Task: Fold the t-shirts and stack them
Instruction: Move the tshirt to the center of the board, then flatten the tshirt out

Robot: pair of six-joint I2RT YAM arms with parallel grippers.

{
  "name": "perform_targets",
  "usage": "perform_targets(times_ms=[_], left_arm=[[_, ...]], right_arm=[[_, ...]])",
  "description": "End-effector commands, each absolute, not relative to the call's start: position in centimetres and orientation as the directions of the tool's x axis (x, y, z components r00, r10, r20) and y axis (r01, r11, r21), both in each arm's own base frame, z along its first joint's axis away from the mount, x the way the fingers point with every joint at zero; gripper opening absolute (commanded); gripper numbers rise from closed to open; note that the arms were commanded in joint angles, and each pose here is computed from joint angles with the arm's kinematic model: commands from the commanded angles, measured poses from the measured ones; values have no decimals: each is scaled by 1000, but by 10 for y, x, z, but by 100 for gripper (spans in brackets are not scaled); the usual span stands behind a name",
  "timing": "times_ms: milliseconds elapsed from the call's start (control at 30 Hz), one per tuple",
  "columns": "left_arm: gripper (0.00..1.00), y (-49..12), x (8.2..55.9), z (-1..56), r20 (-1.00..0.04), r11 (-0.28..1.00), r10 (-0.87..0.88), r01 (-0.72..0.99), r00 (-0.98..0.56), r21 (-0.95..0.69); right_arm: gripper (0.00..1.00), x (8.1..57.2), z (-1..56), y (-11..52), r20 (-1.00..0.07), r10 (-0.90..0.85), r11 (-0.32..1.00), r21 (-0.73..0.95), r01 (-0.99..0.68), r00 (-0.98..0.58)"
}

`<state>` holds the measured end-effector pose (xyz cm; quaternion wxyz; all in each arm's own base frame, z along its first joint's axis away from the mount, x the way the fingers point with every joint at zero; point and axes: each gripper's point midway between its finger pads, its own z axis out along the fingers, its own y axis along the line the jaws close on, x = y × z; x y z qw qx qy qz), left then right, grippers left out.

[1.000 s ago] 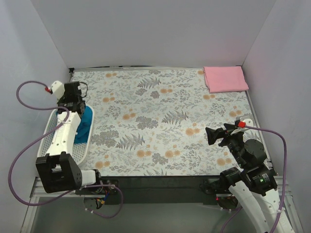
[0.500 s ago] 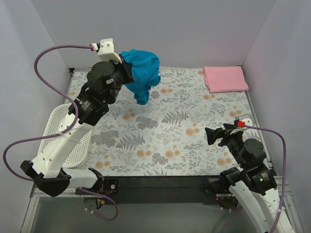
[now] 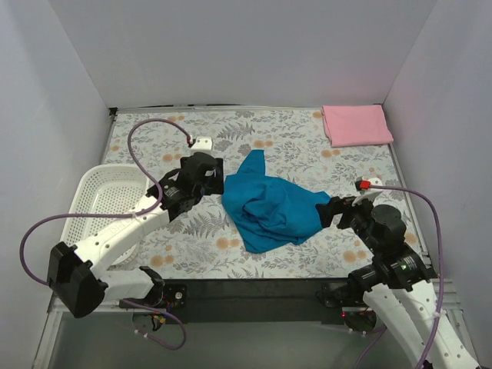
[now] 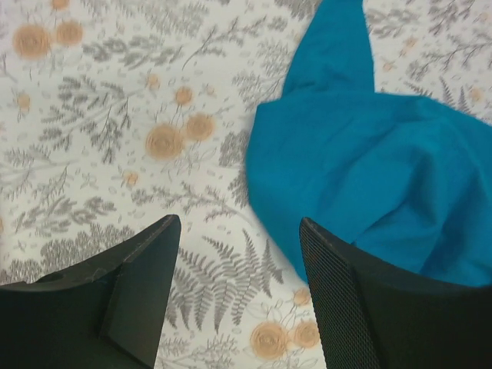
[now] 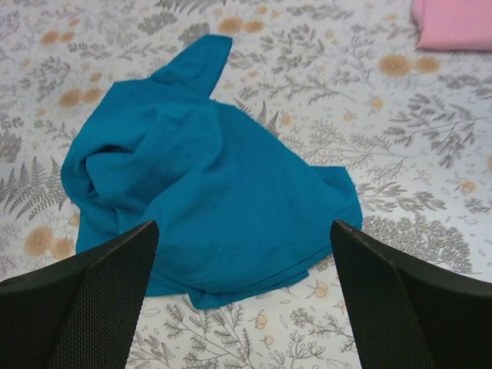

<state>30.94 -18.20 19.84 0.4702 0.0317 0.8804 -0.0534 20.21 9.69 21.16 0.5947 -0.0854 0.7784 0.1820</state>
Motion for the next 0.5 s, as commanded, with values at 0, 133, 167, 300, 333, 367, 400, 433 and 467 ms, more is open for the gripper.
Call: perform_targets(times_ms=[0,133,167,300,333,367,400,433,467], left_arm=[[63,-167,288,212,-839,984,-114,57,-532,-169],[63,-181,254,167,-719,955,-162,76,-676,-287],[63,-193,238,151,-643,926,-199,74,-740,-371],[63,-217,204,117,-458,853,-264,15,-849,-521],[63,-226,199,115,-445,842,-262,22,-856,-538],[63,-233,189,108,-403,831,-253,16,-880,-557],[62,-237,186,104,-396,836,-239,19,-887,-548],[62,-240,183,92,-379,855,-217,12,-900,-519],[61,-246,176,86,-362,863,-193,18,-912,-506]], right_arm=[[98,207,200,115,-920,91,895,244,-374,-381],[93,217,163,118,-841,76,917,269,-294,-535],[89,219,151,121,-811,61,921,271,-281,-582],[80,217,127,136,-732,30,902,313,-297,-681],[79,217,121,138,-715,28,901,321,-293,-699],[79,215,112,140,-688,18,899,329,-289,-725],[77,214,106,141,-673,13,899,332,-287,-740],[77,213,103,143,-663,13,896,341,-286,-749],[77,211,98,145,-647,5,891,349,-289,-763]])
